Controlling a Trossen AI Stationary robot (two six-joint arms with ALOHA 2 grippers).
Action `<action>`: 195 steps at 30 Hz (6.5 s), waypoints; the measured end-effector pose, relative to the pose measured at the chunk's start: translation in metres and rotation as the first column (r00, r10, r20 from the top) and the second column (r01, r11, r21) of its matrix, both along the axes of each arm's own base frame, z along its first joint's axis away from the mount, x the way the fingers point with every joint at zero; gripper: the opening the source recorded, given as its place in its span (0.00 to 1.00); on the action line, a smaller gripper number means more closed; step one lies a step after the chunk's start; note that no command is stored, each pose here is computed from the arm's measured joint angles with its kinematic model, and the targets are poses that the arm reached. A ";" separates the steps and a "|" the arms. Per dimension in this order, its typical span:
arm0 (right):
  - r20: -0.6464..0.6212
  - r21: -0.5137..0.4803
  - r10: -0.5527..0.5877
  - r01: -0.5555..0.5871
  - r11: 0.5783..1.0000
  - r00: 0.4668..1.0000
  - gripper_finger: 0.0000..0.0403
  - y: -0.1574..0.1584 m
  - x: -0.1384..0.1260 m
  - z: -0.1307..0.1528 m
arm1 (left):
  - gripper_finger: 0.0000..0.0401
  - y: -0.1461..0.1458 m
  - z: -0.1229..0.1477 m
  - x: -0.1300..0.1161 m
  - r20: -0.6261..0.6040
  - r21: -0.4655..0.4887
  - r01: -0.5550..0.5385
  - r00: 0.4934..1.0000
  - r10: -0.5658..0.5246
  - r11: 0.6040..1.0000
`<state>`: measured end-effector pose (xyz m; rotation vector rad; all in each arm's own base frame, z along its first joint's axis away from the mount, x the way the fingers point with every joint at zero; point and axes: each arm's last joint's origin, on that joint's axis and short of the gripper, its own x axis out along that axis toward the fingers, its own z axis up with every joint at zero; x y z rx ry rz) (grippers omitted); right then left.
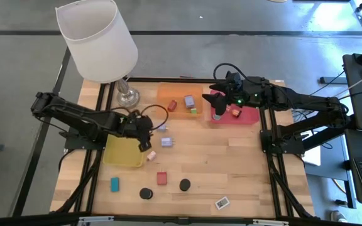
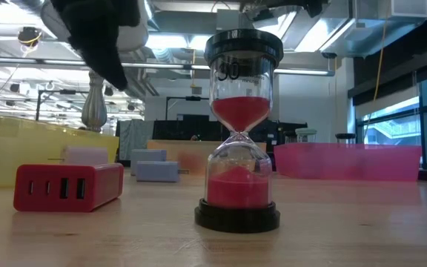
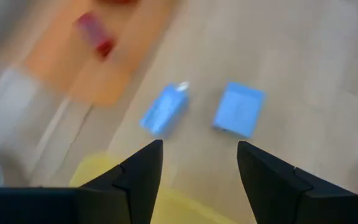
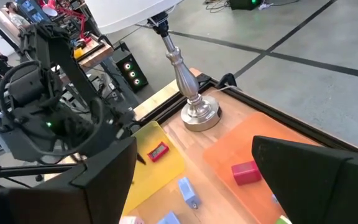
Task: Pick & Place Office items
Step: Put the top blue charger adapter into the orange bin, then put the blue charger adapter into the orange bin
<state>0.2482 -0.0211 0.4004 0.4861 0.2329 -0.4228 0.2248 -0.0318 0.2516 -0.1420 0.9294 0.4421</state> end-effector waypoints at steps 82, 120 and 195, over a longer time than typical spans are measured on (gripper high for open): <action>-0.045 0.051 -0.021 0.024 0.998 0.999 0.80 0.000 -0.002 -0.006 | 0.31 0.190 -0.082 0.084 0.037 -0.055 -0.476 0.877 0.478 0.878; -0.106 0.045 0.020 -0.015 0.999 0.994 0.80 0.001 -0.004 -0.011 | 0.62 0.041 -0.013 0.085 0.125 -0.164 0.328 0.942 -0.310 0.930; -0.123 0.040 0.070 -0.066 0.997 0.990 0.80 0.002 -0.004 -0.011 | 0.55 0.190 0.003 0.119 0.161 -0.066 -0.620 0.767 0.622 0.782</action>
